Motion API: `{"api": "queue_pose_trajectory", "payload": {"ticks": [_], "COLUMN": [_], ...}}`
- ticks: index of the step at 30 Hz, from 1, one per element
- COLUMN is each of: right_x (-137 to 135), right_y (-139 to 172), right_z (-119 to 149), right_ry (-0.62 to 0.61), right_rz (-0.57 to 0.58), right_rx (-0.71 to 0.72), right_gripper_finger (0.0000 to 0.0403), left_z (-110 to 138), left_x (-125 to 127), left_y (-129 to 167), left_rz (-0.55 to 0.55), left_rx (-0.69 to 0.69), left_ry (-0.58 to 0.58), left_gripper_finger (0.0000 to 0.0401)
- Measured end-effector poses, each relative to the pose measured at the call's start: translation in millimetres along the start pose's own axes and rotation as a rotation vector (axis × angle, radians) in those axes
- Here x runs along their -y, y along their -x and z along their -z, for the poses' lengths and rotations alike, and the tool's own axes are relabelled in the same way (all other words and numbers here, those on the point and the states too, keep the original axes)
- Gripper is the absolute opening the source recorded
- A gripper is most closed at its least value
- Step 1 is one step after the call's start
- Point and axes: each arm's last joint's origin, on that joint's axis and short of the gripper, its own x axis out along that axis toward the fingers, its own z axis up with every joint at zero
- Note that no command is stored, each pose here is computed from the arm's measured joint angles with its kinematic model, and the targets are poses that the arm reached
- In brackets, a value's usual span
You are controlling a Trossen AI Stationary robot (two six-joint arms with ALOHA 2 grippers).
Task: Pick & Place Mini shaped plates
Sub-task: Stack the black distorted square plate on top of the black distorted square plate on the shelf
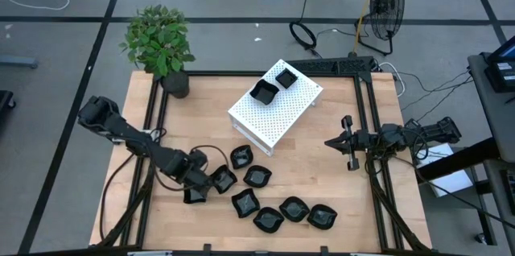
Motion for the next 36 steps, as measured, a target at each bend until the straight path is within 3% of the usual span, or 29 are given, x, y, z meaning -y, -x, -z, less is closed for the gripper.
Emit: {"api": "queue_pose_trajectory", "payload": {"ticks": [9, 36], "right_x": [0.0, 0.0], "right_y": [0.0, 0.0], "right_z": [0.0, 0.0], "right_ry": [0.0, 0.0], "right_rz": [0.0, 0.0], "right_rx": [0.0, 0.0], "right_gripper_finger": [0.0, 0.0], "left_z": [3.8, 3.2], "left_x": [-0.3, 7.2], "left_y": [-2.0, -19.0], "left_rz": [0.0, -0.047], "left_rx": [0.005, 0.0], "left_ry": [-0.235, -0.248], "left_gripper_finger": [0.0151, 0.0092]}}
